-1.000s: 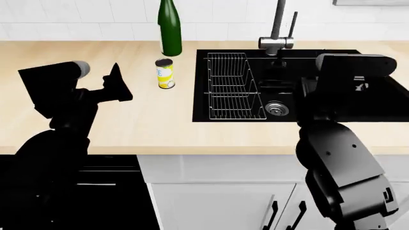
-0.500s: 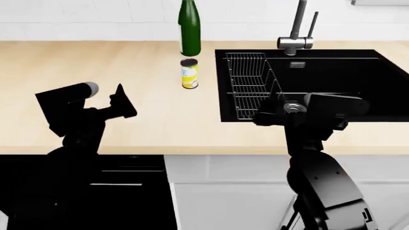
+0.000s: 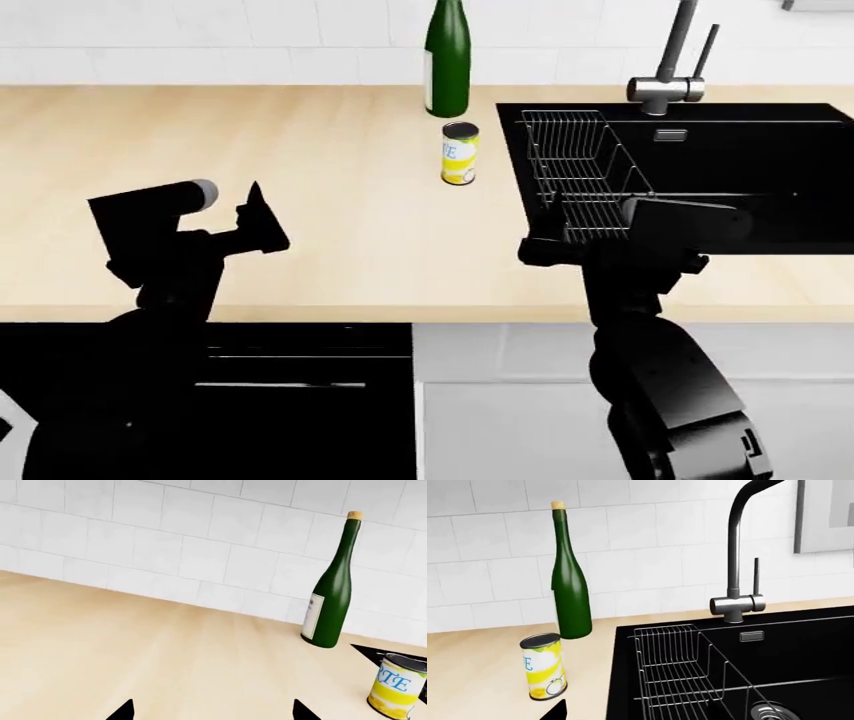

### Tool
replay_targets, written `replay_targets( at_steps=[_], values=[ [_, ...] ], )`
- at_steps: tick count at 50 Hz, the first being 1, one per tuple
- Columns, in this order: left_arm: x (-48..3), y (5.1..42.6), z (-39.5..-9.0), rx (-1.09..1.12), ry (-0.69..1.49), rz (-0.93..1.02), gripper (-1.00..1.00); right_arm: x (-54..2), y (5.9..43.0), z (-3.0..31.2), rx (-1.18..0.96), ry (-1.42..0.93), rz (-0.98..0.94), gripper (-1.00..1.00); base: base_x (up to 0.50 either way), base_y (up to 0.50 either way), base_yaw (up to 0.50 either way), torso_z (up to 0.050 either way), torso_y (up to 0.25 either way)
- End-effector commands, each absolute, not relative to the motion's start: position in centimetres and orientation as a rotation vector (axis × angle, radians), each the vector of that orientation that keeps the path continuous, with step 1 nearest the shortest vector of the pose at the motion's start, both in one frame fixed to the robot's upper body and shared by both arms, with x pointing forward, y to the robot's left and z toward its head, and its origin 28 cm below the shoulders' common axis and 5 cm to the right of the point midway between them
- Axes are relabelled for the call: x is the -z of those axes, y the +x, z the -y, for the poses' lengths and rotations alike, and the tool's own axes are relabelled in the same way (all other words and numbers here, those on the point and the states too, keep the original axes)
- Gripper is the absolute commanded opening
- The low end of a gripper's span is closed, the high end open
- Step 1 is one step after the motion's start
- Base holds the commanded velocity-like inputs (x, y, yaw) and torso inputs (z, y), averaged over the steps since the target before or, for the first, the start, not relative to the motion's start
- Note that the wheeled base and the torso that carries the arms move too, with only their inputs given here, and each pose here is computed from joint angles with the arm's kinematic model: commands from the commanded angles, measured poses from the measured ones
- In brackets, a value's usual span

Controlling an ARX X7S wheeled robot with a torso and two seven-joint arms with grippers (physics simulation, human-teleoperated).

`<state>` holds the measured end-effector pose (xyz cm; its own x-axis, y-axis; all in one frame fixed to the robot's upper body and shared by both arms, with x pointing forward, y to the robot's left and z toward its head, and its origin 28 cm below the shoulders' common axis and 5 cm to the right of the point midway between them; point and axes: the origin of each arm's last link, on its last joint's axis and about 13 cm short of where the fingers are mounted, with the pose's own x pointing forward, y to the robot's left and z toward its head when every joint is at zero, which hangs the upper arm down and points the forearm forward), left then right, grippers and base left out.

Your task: Pick the cans from the counter and place them in their designated side in the cabinet.

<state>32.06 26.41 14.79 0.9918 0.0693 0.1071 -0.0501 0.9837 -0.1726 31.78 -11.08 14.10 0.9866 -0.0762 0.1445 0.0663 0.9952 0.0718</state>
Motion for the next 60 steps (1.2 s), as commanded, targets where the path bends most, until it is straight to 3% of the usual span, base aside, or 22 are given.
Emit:
replay_targets(
  at_steps=[1, 5, 8, 13, 33, 60],
  values=[
    [-14.5, 32.3, -26.2, -0.038, -0.121, 0.11, 1.0, -14.3, 32.0, 11.1, 0.052, 0.073, 0.131, 1.0, 0.0, 0.0, 0.0, 0.0, 0.0],
    [-14.2, 32.7, -26.2, 0.003, -0.039, 0.112, 1.0, -14.6, 32.1, 11.3, -0.05, 0.105, 0.141, 1.0, 0.0, 0.0, 0.0, 0.0, 0.0],
    [-15.5, 34.3, -26.6, 0.078, 0.045, -0.013, 1.0, -17.7, 32.3, 12.6, -0.142, 0.101, -0.046, 1.0, 0.0, 0.0, 0.0, 0.0, 0.0],
    [-16.4, 34.6, -26.6, 0.123, 0.076, -0.064, 1.0, -19.2, 32.4, 13.1, -0.183, 0.107, -0.12, 1.0, 0.0, 0.0, 0.0, 0.0, 0.0],
    [-20.0, 36.0, -26.3, 0.171, 0.095, -0.063, 1.0, -23.5, 33.2, 14.1, -0.173, 0.044, -0.102, 1.0, 0.0, 0.0, 0.0, 0.0, 0.0],
    [-21.6, 36.3, -26.1, 0.184, 0.101, -0.041, 1.0, -24.6, 33.6, 14.1, -0.205, 0.029, -0.16, 1.0, 0.0, 0.0, 0.0, 0.0, 0.0]
  ],
)
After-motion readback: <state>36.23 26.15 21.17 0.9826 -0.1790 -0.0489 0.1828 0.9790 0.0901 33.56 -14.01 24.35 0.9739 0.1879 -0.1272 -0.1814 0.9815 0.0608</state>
